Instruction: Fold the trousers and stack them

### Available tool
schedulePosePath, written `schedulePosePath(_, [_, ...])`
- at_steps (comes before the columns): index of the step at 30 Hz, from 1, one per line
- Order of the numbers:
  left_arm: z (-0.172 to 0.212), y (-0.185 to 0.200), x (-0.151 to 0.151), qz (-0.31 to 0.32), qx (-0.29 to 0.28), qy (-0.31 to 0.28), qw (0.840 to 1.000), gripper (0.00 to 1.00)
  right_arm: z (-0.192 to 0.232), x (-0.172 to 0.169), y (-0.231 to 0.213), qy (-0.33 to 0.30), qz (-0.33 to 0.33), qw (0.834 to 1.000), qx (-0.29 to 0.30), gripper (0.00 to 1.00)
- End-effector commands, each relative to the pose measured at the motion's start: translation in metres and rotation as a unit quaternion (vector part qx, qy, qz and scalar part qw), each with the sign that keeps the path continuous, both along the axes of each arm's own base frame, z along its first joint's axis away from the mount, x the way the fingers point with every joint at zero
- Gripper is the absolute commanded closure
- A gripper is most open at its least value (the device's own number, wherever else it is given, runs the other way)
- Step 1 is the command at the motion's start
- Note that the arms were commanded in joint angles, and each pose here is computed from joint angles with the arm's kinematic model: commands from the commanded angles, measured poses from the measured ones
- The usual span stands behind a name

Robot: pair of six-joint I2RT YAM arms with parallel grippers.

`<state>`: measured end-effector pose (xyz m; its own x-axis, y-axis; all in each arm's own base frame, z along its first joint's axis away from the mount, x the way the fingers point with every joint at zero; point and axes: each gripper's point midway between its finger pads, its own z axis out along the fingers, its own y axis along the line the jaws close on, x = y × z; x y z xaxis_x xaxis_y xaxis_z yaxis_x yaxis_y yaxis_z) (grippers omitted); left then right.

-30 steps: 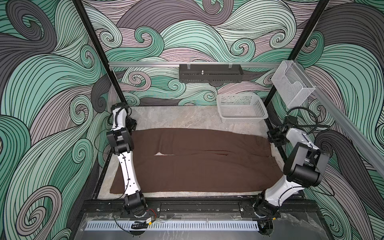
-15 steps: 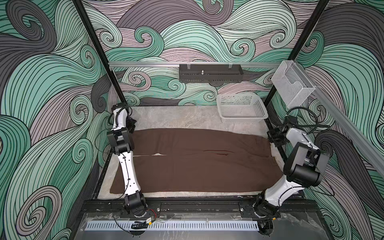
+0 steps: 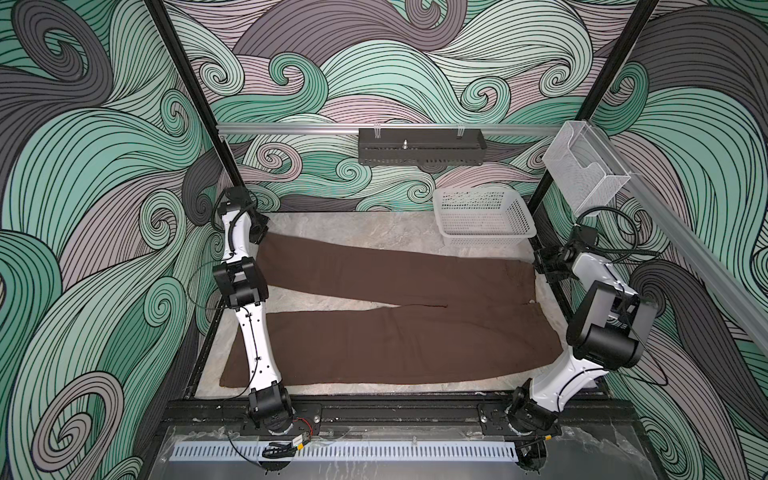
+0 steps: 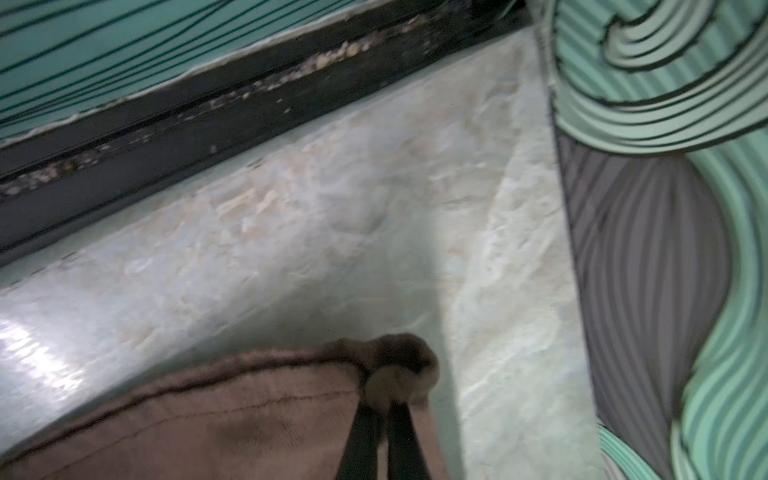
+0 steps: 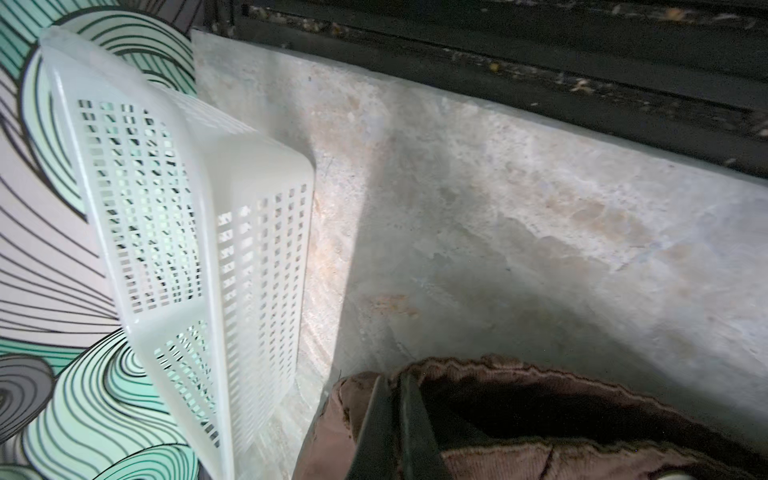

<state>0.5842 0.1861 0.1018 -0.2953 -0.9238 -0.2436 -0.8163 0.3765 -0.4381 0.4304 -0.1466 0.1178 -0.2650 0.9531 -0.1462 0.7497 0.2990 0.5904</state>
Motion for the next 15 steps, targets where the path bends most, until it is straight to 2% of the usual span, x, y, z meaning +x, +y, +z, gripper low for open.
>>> schedulePosePath(1, [0.075, 0.019, 0.012, 0.022, 0.01, -0.099, 0.995, 1.0, 0.028, 0.017, -0.008, -0.056, 0.0, 0.998, -0.006, 1.0])
schedulePosePath(6, [0.071, 0.025, -0.003, 0.024, -0.007, -0.086, 0.996, 1.0, 0.034, 0.011, -0.015, -0.063, -0.003, 0.998, -0.004, 1.0])
schedulePosePath(10, [0.065, 0.034, -0.015, 0.031, -0.011, -0.088, 0.996, 1.0, 0.045, 0.013, -0.021, -0.09, 0.002, 0.996, -0.029, 1.0])
schedulePosePath(15, [0.069, 0.039, -0.004, 0.024, -0.027, -0.108, 0.993, 1.0, 0.06, 0.032, -0.03, -0.124, 0.01, 0.991, -0.042, 1.0])
